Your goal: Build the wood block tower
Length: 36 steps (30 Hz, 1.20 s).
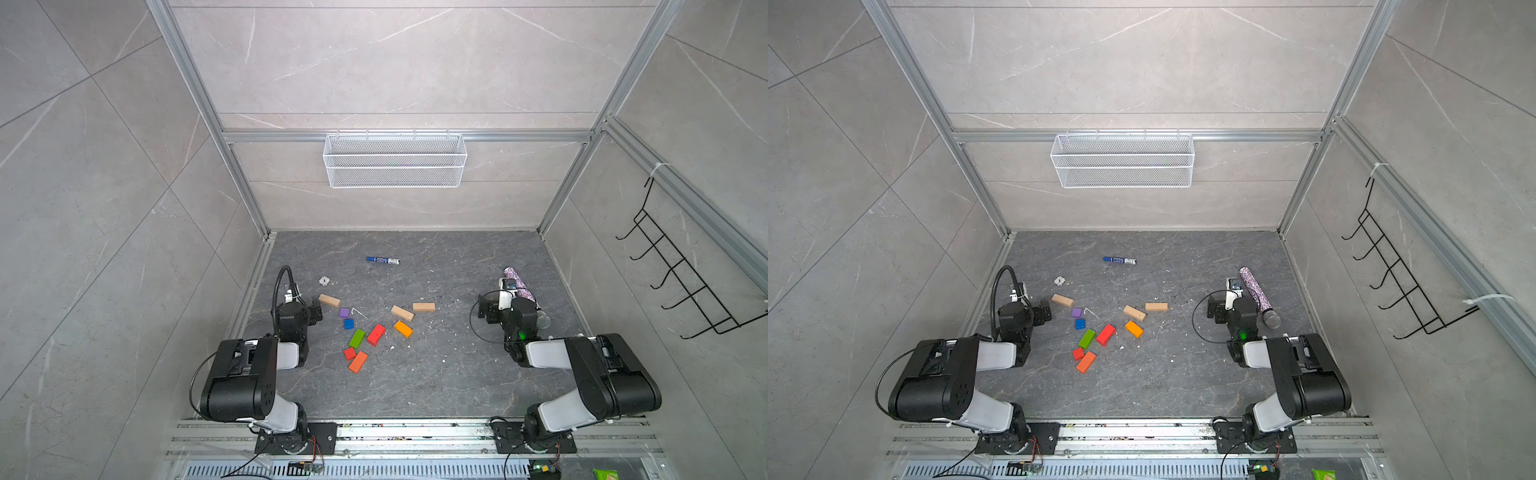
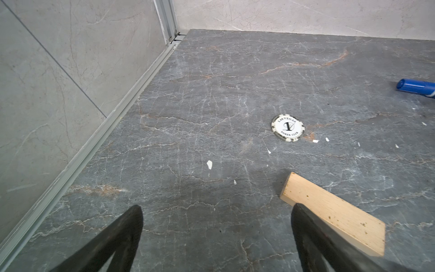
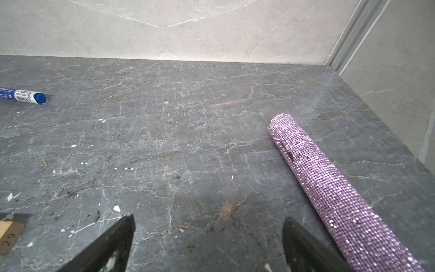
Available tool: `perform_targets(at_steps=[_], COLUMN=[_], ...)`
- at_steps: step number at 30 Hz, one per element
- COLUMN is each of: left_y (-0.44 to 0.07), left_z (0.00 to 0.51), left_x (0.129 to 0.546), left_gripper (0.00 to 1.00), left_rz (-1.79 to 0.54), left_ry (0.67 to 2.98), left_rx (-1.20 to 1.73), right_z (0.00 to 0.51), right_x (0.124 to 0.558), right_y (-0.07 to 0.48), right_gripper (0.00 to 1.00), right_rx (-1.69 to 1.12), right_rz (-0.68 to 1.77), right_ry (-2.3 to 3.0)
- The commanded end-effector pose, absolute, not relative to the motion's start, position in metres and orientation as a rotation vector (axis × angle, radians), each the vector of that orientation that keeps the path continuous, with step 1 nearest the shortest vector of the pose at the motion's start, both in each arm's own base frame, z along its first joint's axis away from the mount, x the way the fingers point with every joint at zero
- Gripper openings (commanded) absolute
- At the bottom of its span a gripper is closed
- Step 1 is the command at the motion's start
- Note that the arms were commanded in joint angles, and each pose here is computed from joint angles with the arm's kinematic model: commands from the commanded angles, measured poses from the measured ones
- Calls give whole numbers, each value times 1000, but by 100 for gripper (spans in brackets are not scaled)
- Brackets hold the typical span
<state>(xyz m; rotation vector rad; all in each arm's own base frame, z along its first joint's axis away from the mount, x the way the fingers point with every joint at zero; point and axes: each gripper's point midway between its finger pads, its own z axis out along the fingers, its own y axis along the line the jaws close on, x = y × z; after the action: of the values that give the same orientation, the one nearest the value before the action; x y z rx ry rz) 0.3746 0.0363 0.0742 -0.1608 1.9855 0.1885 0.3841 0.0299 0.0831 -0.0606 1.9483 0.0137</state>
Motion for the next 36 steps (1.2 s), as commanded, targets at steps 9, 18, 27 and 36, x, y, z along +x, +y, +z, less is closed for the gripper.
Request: perform_targets(at_steps=[9,18,27,36], left_y=[40,52,19,-32], left_z=[95,150,201,217], left_x=[379,388,367,342], left_gripper=[100,100,100,100], left_rz=[221,297,28,-305], left_ry=[1928,2078,2230,2336], left_rx=[-186,-262,-373,-260], right_z=[95,122,150,137], right_x=[389,384,356,340], right_y=[36,17,38,89], right_gripper=[99,99,99,99], right_rx=[-113,48,212,421], right_rz=[27,-63,-29,236], right_ry=[1921,2084,2287,2567])
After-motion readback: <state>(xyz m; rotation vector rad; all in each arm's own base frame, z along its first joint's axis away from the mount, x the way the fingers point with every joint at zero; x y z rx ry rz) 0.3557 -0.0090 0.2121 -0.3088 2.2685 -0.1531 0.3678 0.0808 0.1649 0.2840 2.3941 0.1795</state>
